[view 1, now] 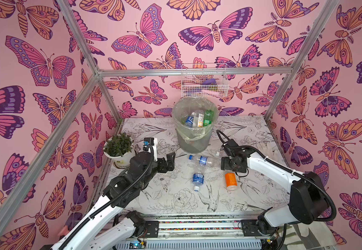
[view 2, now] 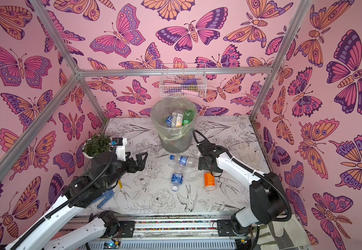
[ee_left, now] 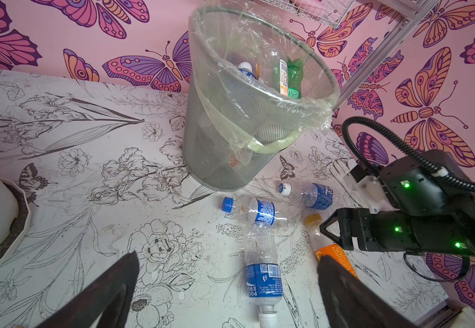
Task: Throw the plastic bottles in the bin
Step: Move the plastic bottle to the middle-right of the table, then pick up the plastic bottle from the middle-right of the table.
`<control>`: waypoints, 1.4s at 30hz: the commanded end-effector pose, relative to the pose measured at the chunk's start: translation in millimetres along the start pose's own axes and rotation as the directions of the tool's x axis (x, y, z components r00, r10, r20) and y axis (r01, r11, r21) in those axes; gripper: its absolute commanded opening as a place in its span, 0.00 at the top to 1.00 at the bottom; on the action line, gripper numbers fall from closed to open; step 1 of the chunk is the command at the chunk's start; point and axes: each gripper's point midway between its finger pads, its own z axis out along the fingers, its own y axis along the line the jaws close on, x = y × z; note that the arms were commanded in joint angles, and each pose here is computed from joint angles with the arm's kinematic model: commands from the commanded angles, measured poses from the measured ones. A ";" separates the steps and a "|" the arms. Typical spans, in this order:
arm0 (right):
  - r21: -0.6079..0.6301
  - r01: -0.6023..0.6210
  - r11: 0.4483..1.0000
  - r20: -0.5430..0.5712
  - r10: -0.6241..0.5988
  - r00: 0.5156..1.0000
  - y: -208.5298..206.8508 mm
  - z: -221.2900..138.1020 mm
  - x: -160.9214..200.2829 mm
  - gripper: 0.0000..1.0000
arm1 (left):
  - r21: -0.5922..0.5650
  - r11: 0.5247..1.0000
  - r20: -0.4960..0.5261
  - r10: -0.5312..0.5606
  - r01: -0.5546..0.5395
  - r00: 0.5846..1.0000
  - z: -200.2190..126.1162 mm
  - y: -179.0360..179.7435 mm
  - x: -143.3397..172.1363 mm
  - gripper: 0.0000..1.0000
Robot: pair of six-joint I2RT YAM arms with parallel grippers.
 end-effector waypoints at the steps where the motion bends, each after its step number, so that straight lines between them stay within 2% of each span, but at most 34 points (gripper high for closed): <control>1: -0.025 0.028 0.999 -0.034 -0.029 0.999 -2.8 4.7 12.5 0.13 | -0.020 1.000 -0.021 0.010 -0.010 1.000 -0.8 6.4 9.6 0.00; 10: -0.059 0.030 0.998 -0.095 -0.035 0.995 -4.6 29.4 41.1 0.15 | -0.025 1.000 -0.036 -0.004 0.003 0.999 0.8 8.4 16.0 0.00; 20: -0.053 0.048 0.997 -0.109 -0.054 0.993 -3.6 36.4 42.9 0.24 | -0.027 1.000 -0.040 -0.007 0.006 0.999 0.7 9.5 17.9 0.00; 24: -0.049 0.052 0.997 -0.118 -0.058 0.991 -5.5 37.4 45.9 0.47 | -0.032 0.999 -0.042 -0.008 0.007 0.999 1.6 10.3 19.0 0.00; 28: -0.035 0.055 0.998 -0.123 -0.059 0.991 -9.4 38.1 48.7 0.78 | -0.033 0.999 -0.041 -0.003 0.001 0.999 1.1 10.8 18.7 0.00; 31: -0.040 0.055 0.998 -0.125 -0.059 0.990 -9.5 35.3 49.9 0.93 | -0.034 0.999 -0.037 -0.001 0.000 0.999 0.0 11.3 17.9 0.00; 39: -0.070 0.052 0.996 -0.078 -0.057 0.995 -8.0 12.5 40.2 1.00 | -0.034 0.999 -0.035 -0.002 0.000 0.999 0.1 10.8 16.9 0.00; 42: -0.098 0.053 0.994 -0.039 -0.057 0.998 -5.2 -2.4 32.8 1.00 | -0.034 0.999 -0.034 0.001 -0.002 0.999 -0.3 10.6 16.2 0.00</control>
